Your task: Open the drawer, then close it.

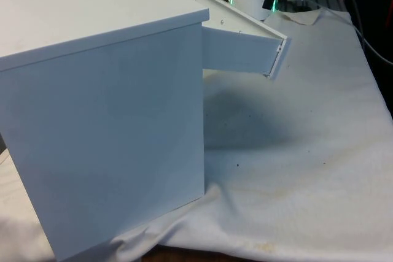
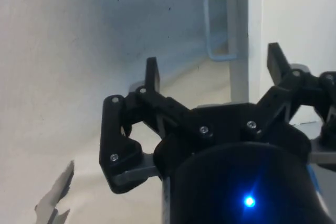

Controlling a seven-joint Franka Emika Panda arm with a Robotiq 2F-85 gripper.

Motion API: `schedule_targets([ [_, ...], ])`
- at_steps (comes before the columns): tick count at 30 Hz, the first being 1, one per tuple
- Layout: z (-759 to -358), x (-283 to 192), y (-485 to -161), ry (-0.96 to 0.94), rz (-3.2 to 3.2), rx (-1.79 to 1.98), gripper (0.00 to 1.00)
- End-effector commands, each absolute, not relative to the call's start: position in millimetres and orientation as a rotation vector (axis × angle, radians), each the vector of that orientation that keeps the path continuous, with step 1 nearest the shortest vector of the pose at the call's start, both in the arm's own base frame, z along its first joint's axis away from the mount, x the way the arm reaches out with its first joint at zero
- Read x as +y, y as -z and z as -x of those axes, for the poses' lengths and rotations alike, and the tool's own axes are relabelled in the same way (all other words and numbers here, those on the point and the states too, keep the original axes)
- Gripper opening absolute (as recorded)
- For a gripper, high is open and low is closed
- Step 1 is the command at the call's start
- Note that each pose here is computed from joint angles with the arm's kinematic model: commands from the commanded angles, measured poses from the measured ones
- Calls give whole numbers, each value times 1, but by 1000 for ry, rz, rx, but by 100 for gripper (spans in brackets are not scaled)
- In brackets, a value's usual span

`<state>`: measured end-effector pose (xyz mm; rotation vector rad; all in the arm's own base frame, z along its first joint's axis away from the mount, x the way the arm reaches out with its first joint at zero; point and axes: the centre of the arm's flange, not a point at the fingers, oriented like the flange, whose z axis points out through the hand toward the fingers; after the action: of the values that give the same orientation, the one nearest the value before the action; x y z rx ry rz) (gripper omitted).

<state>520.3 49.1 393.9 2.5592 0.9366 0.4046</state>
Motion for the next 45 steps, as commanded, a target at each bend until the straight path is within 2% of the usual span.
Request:
schedule_targets([
  [1, -519, 56, -391, -404, -2555, 934, 97],
  [2, -517, 61, -388, -403, -2560, 934, 100],
  [18, -499, 99, -365, -387, -2594, 933, 100],
  [37, -500, 125, -335, -359, -2559, 940, 100],
  [43, -496, 126, -332, -352, -2557, 940, 69],
  [44, -498, 127, -332, -365, -2544, 934, 69],
  [45, -497, 127, -332, -365, -2543, 932, 59],
])
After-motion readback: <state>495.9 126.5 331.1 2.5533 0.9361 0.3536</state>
